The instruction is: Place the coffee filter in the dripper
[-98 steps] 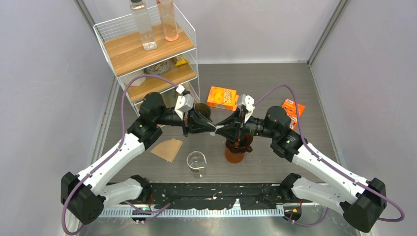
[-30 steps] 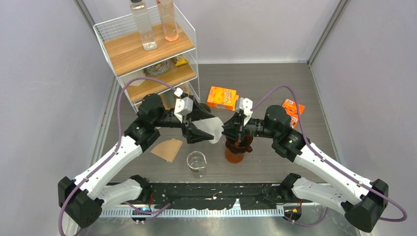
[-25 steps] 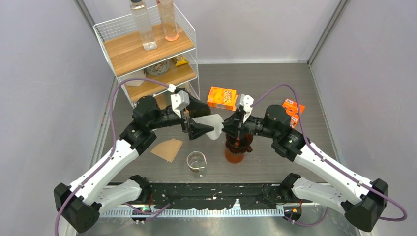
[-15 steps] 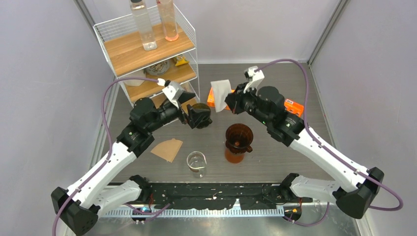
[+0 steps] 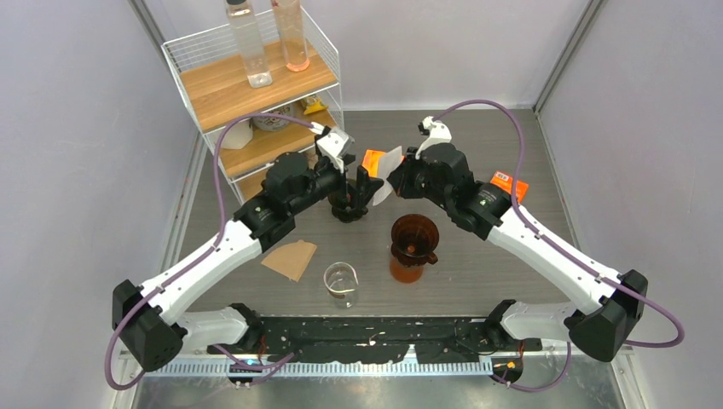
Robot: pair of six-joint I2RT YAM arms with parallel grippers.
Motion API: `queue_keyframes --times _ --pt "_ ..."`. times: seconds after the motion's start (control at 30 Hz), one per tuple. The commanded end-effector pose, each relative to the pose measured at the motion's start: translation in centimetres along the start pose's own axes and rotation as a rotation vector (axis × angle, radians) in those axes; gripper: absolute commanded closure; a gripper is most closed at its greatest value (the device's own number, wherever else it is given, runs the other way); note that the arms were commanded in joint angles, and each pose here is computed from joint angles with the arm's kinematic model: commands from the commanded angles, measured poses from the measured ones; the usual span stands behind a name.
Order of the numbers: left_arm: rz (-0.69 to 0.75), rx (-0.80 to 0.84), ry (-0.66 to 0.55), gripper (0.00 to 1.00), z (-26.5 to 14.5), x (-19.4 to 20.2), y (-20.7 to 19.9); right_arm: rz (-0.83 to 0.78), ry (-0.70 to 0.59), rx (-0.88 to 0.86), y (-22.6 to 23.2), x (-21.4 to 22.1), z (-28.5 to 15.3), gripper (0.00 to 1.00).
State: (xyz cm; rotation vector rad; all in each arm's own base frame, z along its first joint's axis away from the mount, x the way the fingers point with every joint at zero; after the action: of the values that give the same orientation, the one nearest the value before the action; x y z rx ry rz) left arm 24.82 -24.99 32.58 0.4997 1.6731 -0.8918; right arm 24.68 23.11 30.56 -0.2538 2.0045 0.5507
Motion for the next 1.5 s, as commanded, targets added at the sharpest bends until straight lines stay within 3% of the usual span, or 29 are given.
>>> queue_keyframes --times 0.0,0.2,0.4,0.67,1.47 --pt "0.028 -0.029 -0.046 0.0 0.7 -1.6 -0.2 0.037 -0.063 -0.025 1.0 -2.4 -1.0 0.95" --pt "0.067 -0.086 -0.006 0.0 1.8 -0.7 -0.3 0.032 -0.026 -0.053 1.6 -2.1 -0.2 0.95" --pt "0.086 -0.287 -0.056 0.0 1.9 -1.5 1.3 0.009 -0.013 -0.072 1.7 -1.9 -0.2 0.95" --pt "0.114 -0.342 -0.036 0.01 2.2 -0.9 1.6 -0.038 0.004 -0.075 1.7 -1.8 0.0 0.95" --pt "0.109 -0.351 0.046 0.35 4.3 -0.2 1.1 -0.111 -0.031 -0.097 1.8 -2.1 -0.8 0.95"
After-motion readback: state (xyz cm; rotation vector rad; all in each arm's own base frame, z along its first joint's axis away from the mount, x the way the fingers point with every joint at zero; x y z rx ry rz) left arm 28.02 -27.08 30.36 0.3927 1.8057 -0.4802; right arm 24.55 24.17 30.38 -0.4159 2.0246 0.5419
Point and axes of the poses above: each gripper's point midway between its finger pads, its own z axis out along the fingers, its own y axis along the line the jaws close on, x = y × z, the point moved 6 cm from there along -z, back along the fingers, and after that the axes turned 12 degrees about -z, right-handed, at the moved point
